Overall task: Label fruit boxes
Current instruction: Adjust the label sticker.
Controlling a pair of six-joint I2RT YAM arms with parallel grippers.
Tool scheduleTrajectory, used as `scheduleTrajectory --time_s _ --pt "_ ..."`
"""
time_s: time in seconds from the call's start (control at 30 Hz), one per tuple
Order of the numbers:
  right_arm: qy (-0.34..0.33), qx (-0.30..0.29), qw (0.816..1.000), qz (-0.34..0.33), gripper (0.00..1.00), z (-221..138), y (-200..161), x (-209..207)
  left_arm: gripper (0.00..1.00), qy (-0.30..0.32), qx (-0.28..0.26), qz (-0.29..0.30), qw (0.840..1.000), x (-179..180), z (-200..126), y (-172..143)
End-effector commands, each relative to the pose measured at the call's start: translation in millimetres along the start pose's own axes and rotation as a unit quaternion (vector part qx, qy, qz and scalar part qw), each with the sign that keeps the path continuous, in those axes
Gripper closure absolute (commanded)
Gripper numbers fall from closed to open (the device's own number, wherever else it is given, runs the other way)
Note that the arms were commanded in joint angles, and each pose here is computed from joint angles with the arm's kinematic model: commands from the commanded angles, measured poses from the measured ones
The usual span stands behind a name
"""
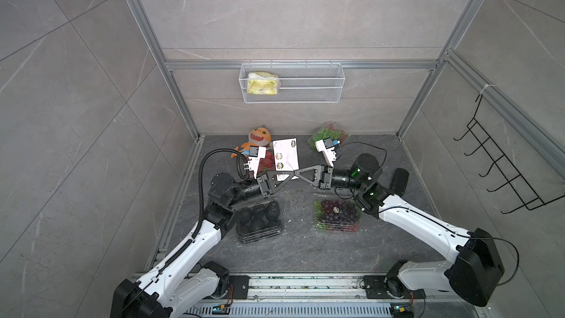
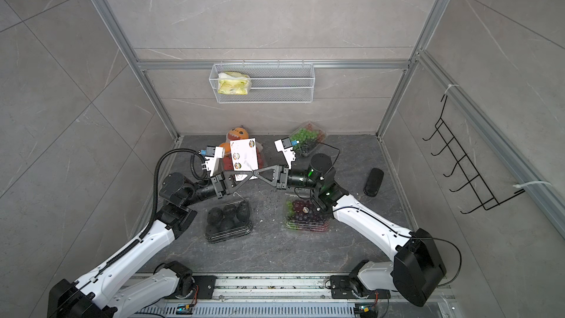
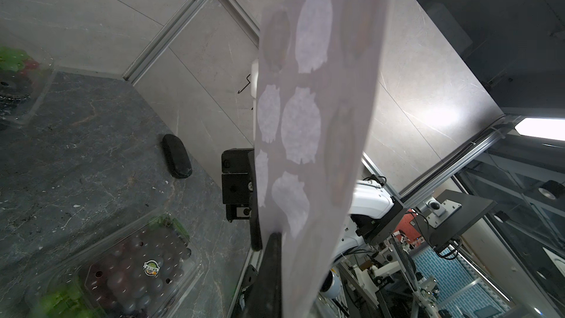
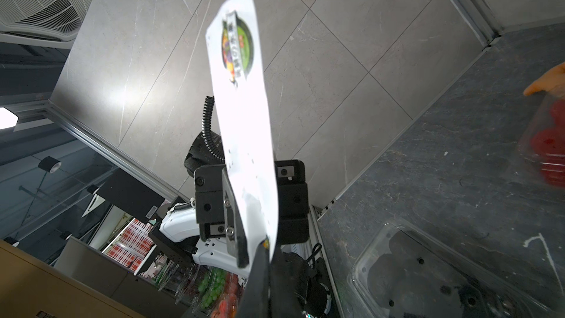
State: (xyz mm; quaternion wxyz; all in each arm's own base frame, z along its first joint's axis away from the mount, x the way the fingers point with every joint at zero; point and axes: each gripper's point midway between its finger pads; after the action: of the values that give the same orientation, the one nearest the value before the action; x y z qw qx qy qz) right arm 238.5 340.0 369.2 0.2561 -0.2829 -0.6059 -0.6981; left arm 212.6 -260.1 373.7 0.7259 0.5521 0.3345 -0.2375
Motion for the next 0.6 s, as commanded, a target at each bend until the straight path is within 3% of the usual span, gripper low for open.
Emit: scheduleTrajectory --time_s 0.0,0.2,0.57 --pt "0.025 -0.007 0.999 -0.027 1.0 -4 6 21 1.0 -0.013 0.015 0.021 1.0 -17 0 -1" --pt "0.041 -0.013 0.998 -0.034 1.0 -4 10 29 0.86 -0.038 0.027 0.046 0.998 -38 2 6" --pt "0.058 -0.03 0.996 -0.057 1.0 -10 32 42 0.77 -0.039 0.031 0.066 0.997 -50 4 31"
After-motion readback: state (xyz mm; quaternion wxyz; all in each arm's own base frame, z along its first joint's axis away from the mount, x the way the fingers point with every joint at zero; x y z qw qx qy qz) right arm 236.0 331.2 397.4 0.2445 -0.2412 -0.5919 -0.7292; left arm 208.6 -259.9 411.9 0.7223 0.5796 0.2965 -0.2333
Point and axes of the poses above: each gripper's point midway between its finger pads, its own z axis out along the fingers, its own x axis along the line the jaws close on, y = z × x, and after that the axes turned 3 degrees about -z, right-handed
